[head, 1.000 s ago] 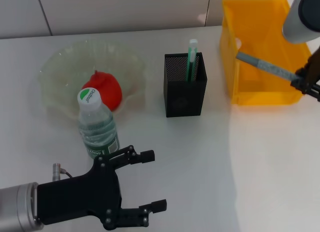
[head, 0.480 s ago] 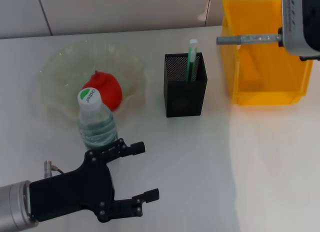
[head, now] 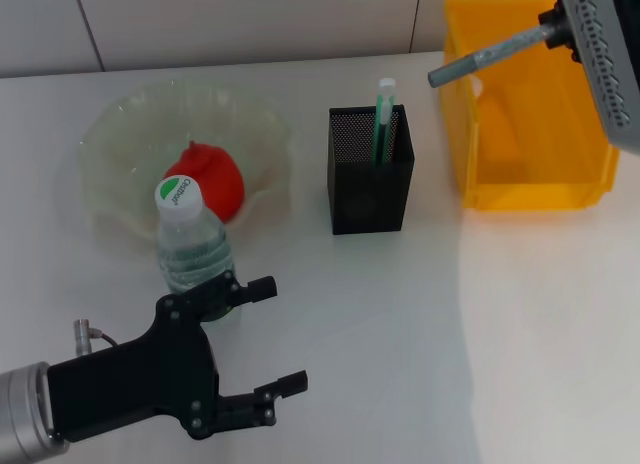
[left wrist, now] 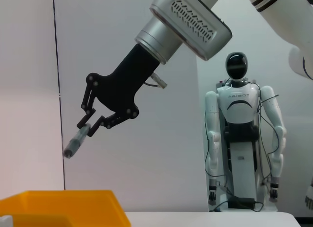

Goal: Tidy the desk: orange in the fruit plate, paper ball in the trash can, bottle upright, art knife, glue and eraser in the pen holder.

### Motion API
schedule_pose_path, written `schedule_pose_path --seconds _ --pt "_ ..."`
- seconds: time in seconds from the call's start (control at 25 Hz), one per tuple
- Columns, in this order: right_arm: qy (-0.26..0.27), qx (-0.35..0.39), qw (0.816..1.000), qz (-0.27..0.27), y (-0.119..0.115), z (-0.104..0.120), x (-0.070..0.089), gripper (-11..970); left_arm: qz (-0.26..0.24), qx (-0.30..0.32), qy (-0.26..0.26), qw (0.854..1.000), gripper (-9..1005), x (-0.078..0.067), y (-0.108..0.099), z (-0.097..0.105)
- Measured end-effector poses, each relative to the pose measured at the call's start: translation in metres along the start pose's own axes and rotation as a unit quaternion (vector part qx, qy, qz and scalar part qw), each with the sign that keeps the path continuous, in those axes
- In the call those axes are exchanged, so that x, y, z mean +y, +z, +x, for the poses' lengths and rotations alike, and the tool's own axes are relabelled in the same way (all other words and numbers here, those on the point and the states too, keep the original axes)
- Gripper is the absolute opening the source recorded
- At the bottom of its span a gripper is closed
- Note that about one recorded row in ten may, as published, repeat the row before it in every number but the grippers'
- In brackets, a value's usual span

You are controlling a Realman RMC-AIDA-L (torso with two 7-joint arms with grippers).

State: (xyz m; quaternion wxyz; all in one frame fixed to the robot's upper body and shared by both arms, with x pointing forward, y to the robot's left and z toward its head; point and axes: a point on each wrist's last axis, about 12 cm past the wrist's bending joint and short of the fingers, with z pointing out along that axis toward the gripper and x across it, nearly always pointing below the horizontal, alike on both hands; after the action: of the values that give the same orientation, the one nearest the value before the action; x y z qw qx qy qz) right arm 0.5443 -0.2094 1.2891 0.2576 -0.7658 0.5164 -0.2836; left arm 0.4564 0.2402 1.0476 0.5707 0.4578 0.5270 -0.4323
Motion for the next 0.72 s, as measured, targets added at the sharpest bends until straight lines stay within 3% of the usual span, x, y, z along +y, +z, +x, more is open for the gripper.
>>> schedule_pose_path --seconds 0.32,0.72 --pt "-0.11 -0.003 0.993 0.036 0.023 -0.003 -0.007 133 0.001 -0.006 0.003 1.0 860 0.001 0.001 -0.002" --pt "-0.187 -0.01 0.981 0.042 0.059 -0.013 -0.006 132 0.008 -0.007 -0.011 1.0 860 -0.003 0.003 0.001"
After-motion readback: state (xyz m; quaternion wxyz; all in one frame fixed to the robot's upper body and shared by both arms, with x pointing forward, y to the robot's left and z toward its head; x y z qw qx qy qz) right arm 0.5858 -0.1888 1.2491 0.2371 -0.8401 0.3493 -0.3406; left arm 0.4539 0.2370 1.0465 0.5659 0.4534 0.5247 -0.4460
